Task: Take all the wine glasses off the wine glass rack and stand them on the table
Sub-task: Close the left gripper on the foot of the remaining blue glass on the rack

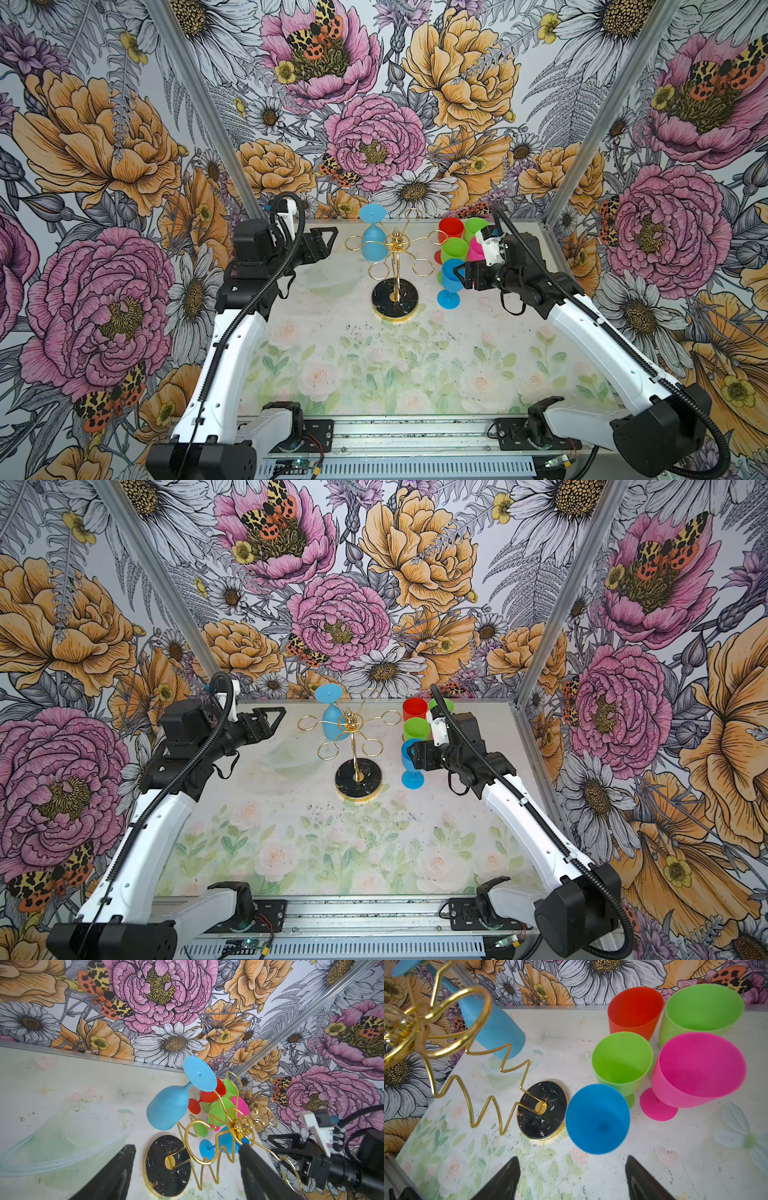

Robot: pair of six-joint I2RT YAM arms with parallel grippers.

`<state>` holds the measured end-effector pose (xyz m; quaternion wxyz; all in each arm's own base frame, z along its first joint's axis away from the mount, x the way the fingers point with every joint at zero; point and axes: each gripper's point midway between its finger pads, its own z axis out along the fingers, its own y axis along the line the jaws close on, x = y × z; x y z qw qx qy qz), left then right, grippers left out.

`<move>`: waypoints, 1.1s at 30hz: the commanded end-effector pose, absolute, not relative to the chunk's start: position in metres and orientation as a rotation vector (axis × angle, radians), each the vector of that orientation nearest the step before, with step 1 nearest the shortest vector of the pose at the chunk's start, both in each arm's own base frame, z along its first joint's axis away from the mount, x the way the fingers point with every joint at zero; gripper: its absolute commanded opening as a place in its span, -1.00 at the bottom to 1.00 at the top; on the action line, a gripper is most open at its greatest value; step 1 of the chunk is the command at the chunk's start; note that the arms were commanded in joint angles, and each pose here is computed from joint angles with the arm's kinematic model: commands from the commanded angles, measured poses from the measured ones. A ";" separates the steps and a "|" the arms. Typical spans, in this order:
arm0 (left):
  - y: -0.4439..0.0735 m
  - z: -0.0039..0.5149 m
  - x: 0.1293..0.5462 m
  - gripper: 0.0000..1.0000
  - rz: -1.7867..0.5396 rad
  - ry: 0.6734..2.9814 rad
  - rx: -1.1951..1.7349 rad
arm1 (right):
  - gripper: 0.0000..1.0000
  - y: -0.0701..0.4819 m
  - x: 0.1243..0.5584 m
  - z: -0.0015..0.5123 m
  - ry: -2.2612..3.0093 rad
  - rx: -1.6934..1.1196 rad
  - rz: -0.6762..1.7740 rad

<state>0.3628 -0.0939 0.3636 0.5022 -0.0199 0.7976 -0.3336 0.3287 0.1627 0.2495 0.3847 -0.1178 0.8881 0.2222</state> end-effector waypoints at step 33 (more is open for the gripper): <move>-0.174 0.348 0.467 -0.25 -1.342 2.083 -0.065 | 0.60 0.158 0.268 0.280 2.104 -0.372 0.688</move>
